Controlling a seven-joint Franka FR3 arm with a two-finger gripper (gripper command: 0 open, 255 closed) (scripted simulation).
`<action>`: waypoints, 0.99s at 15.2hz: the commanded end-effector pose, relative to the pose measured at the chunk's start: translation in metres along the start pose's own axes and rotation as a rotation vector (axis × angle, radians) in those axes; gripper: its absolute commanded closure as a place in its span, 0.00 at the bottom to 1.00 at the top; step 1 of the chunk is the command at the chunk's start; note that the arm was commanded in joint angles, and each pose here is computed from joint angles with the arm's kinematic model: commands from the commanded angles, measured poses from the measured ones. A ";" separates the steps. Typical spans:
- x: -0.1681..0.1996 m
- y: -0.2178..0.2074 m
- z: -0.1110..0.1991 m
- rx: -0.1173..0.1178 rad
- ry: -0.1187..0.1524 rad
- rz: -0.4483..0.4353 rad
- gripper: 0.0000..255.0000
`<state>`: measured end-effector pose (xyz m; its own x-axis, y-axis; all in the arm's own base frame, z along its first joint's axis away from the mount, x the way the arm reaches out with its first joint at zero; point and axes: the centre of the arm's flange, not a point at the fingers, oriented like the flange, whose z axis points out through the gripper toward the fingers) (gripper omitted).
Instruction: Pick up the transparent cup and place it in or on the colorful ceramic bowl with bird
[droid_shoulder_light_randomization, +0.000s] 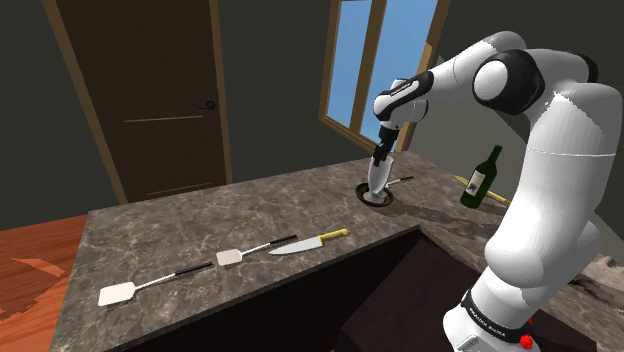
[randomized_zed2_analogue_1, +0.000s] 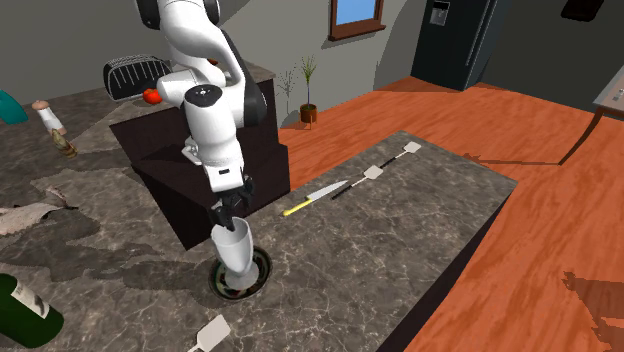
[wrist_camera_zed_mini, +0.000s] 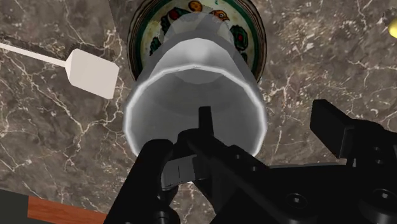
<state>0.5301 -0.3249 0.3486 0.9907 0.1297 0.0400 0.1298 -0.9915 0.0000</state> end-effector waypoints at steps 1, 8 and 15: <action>0.000 0.000 0.000 0.000 0.000 0.000 0.00; 0.000 0.000 -0.050 0.000 0.000 0.000 0.00; 0.000 0.000 -0.050 0.000 0.000 0.000 0.00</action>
<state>0.5284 -0.3251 0.3986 0.9907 0.1297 0.0403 0.1298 -0.9915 0.0003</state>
